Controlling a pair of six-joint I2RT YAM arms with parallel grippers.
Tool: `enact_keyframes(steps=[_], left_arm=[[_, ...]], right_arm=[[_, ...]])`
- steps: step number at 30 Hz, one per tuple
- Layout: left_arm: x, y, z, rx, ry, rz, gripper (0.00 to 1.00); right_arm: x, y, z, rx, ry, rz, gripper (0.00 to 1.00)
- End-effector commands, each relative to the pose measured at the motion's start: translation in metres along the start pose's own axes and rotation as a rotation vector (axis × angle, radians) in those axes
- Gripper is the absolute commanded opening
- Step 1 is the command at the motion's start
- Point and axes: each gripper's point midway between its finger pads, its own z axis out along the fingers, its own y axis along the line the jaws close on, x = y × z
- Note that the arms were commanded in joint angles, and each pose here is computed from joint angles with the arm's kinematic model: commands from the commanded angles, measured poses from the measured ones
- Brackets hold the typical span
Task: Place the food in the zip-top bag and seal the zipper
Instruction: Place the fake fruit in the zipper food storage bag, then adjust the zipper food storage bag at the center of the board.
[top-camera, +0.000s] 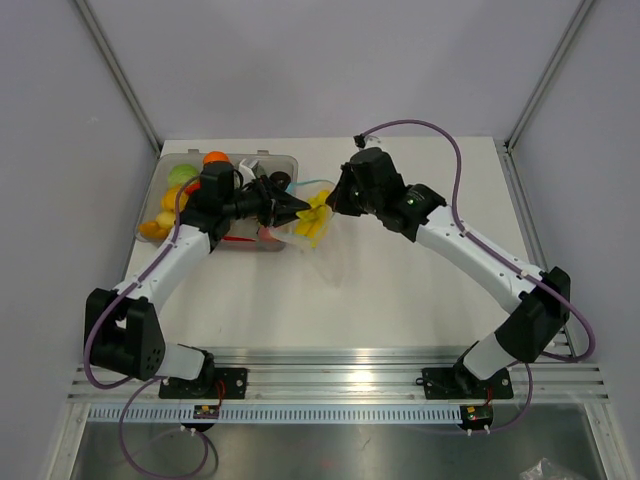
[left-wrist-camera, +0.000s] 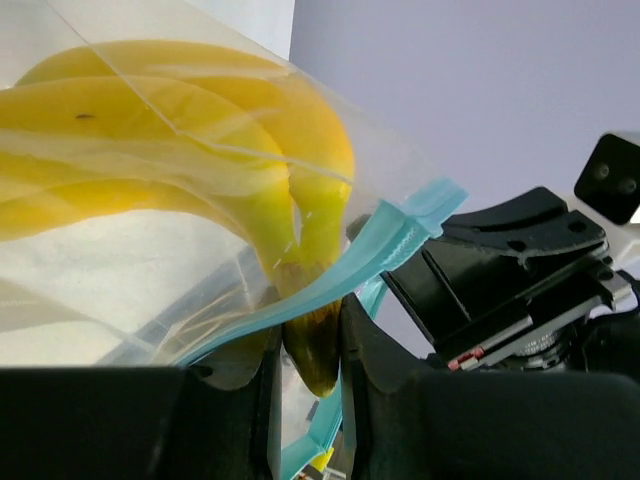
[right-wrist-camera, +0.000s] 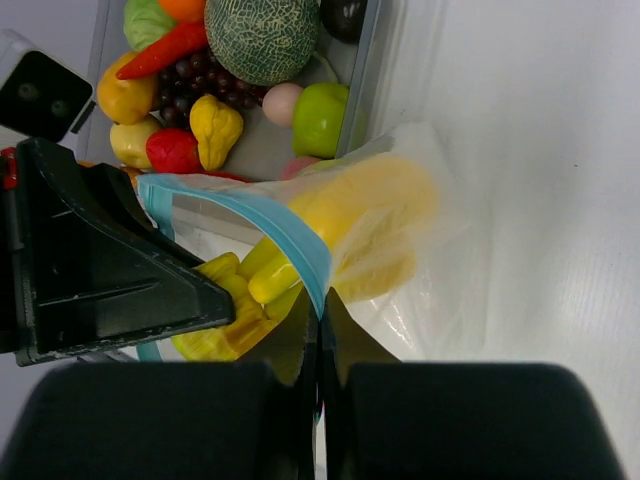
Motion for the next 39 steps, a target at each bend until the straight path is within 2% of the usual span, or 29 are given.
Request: enact_keyframes(steps=[1, 2, 4, 5, 6, 8, 11, 12, 17, 18, 19, 20, 21, 23, 24, 26, 29, 35, 36, 37, 39], left_arm=[[-0.004, -0.003, 0.002, 0.021, -0.053, -0.076, 0.0], [-0.003, -0.007, 0.002, 0.032, -0.061, -0.09, 0.1], [0.0, -0.008, 0.002, 0.034, -0.064, -0.082, 0.45], [0.002, -0.013, 0.002, 0.04, -0.058, -0.069, 0.78], [0.007, -0.015, 0.003, 0.04, -0.044, -0.044, 0.87], [0.014, -0.024, -0.002, 0.03, -0.022, -0.016, 0.91], [0.022, -0.026, -0.011, -0.013, -0.016, 0.049, 0.83], [0.026, -0.031, -0.019, -0.008, -0.024, 0.105, 0.73], [0.037, -0.057, -0.044, 0.011, -0.06, 0.268, 0.47], [0.036, -0.064, -0.051, 0.005, -0.081, 0.349, 0.45], [0.026, -0.061, -0.056, -0.045, -0.149, 0.379, 0.45], [0.023, -0.044, -0.061, -0.135, -0.167, 0.368, 0.47], [0.018, -0.037, -0.065, -0.187, -0.196, 0.412, 0.53], [0.006, -0.01, -0.067, -0.299, -0.227, 0.403, 0.78], [0.005, 0.002, -0.067, -0.337, -0.219, 0.408, 0.82], [0.003, 0.031, -0.056, -0.398, -0.175, 0.368, 0.84], [0.001, 0.063, -0.043, -0.446, -0.143, 0.324, 0.81], [0.002, 0.085, -0.029, -0.468, -0.106, 0.301, 0.64], [0.002, 0.086, -0.025, -0.472, -0.095, 0.305, 0.54], [0.002, 0.087, -0.023, -0.474, -0.089, 0.308, 0.49], [0.002, 0.085, -0.018, -0.476, -0.075, 0.317, 0.27]], right_arm=[[-0.022, 0.007, 0.006, 0.023, -0.108, 0.054, 0.0], [-0.019, 0.004, 0.011, 0.043, -0.105, 0.073, 0.0], [-0.018, -0.003, 0.016, 0.076, -0.114, 0.092, 0.0], [-0.017, -0.005, 0.018, 0.088, -0.114, 0.115, 0.0], [-0.015, -0.007, 0.02, 0.096, -0.113, 0.124, 0.0], [-0.014, -0.012, 0.022, 0.122, -0.122, 0.15, 0.0], [-0.014, -0.021, 0.022, 0.154, -0.137, 0.171, 0.0], [-0.014, -0.023, 0.022, 0.156, -0.137, 0.174, 0.0], [-0.015, -0.035, 0.019, 0.163, -0.143, 0.195, 0.0], [-0.016, -0.035, 0.018, 0.162, -0.144, 0.196, 0.0], [-0.015, -0.035, 0.017, 0.16, -0.142, 0.191, 0.0], [-0.016, -0.035, 0.015, 0.156, -0.144, 0.187, 0.0], [-0.016, -0.034, 0.014, 0.153, -0.144, 0.187, 0.0], [-0.018, -0.032, 0.01, 0.139, -0.148, 0.18, 0.0], [-0.018, -0.031, 0.009, 0.137, -0.148, 0.177, 0.0], [-0.018, -0.031, 0.007, 0.132, -0.149, 0.175, 0.0], [-0.017, -0.031, 0.006, 0.131, -0.145, 0.173, 0.0], [-0.012, -0.035, 0.004, 0.135, -0.135, 0.171, 0.0], [-0.011, -0.036, 0.005, 0.139, -0.134, 0.171, 0.0], [-0.01, -0.037, 0.004, 0.142, -0.133, 0.17, 0.0], [-0.01, -0.038, 0.002, 0.147, -0.133, 0.166, 0.0]])
